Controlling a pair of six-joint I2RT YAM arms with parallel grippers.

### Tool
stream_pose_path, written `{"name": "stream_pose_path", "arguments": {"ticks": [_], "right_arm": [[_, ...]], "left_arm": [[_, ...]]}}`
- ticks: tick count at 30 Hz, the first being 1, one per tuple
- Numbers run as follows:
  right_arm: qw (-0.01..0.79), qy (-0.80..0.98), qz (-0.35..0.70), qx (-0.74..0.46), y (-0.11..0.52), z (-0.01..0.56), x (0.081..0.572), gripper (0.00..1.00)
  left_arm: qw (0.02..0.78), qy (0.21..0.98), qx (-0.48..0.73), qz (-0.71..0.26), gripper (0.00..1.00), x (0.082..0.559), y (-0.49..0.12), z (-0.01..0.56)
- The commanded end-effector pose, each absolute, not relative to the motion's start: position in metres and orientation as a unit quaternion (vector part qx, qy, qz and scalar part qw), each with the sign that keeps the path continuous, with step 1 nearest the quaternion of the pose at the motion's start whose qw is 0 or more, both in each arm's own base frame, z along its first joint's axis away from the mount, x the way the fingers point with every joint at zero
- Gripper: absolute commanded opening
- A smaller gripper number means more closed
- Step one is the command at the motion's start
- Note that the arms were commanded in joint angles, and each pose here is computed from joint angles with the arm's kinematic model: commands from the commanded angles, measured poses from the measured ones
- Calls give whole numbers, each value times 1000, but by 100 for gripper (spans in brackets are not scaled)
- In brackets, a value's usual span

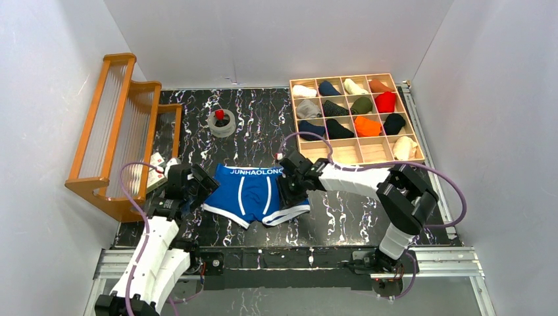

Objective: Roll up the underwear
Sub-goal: Flatten out the underwear at the center of the board, then fold the underwear at the center of the board.

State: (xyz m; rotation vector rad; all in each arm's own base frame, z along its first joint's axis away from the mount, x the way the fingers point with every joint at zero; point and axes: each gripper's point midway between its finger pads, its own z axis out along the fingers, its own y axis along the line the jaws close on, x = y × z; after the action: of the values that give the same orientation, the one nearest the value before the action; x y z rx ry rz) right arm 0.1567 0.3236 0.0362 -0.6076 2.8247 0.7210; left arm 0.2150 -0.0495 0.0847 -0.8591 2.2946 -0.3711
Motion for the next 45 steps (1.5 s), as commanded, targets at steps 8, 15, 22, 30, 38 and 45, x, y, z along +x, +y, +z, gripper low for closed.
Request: {"name": "stream_pose_path", "arguments": {"ticks": [8,15,22,30,38,45], "right_arm": [[198,905,308,-216,417,112,241,46],[187,896,343,-209,473,106,267,46],[191,889,364,-201,523,97,282,42],[198,886,374,-191,556,80,298,29],[196,889,368,-191,573,51,307,28],[200,891,350,-209,572,40,312,33]], "left_arm": [[311,874,-373,-32,81,210,-14,63],[309,879,-362,-3,78,210,-6,48],[310,870,-384,-13,62,205,-7,28],[302,872,-386,-17,47,196,-8,16],[291,881,-373,-26,27,193,-14,9],[282,883,-373,-40,7,190,-19,7]]}}
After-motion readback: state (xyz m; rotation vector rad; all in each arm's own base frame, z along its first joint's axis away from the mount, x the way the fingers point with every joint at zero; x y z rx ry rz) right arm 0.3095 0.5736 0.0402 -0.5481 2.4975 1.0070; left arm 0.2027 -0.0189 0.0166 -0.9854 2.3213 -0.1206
